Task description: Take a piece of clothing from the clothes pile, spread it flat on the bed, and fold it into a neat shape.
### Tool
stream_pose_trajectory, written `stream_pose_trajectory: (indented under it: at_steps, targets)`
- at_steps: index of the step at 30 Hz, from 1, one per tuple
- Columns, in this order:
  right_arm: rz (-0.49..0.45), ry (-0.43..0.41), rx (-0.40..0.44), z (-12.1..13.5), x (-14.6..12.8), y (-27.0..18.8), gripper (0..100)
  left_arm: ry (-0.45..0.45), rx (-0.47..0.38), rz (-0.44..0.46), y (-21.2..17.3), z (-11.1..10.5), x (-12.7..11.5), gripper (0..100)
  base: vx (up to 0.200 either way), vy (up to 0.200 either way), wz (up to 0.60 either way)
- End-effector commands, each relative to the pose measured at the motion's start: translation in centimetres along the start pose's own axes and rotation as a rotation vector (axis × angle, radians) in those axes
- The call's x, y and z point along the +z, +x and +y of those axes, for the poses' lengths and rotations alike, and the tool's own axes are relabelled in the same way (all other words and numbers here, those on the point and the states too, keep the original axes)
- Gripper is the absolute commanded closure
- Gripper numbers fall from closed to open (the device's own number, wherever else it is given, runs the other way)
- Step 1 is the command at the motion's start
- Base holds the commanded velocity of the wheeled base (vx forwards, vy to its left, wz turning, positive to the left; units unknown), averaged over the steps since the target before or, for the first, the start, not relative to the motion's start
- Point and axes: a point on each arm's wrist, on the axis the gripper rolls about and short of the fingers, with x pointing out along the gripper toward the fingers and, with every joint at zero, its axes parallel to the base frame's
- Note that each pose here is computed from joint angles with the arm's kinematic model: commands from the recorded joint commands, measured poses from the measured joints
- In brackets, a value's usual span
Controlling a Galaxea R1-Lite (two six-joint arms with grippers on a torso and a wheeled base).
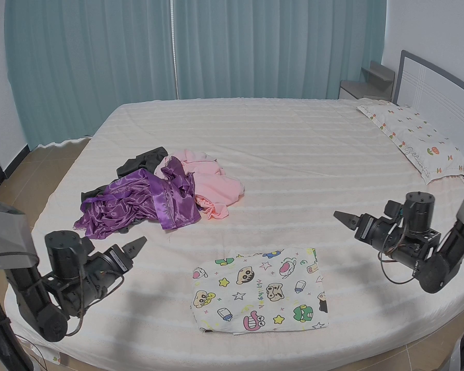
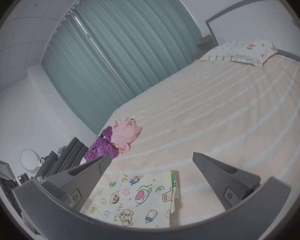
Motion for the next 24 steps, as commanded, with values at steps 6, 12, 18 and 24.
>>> stream_pose_trajectory:
  at_steps: [6, 12, 18, 24]
  targets:
    - [-0.218, -0.14, 0.1, 2.4, 1.8, -13.4, 0, 0.228, -0.037, -0.335, -12.6, -1.7, 4.4, 0, 0.0, 0.0, 0.0]
    - [-0.243, -0.237, 0.084, 1.8, 0.3, -17.8, 0, 0.355, 0.0, -0.319, -17.4, -1.1, 3.5, 0, 0.0, 0.0, 0.0]
    - [-0.294, -0.304, 0.011, 1.1, -0.8, -22.1, 0, 0.404, 0.059, -0.311, -23.9, -0.2, 2.3, 0, 0.0, 0.0, 0.0]
    - [-0.289, -0.329, -0.078, 0.2, -3.2, -25.6, 0, 0.417, 0.117, -0.268, -27.7, 1.0, 0.7, 0, 0.0, 0.0, 0.0]
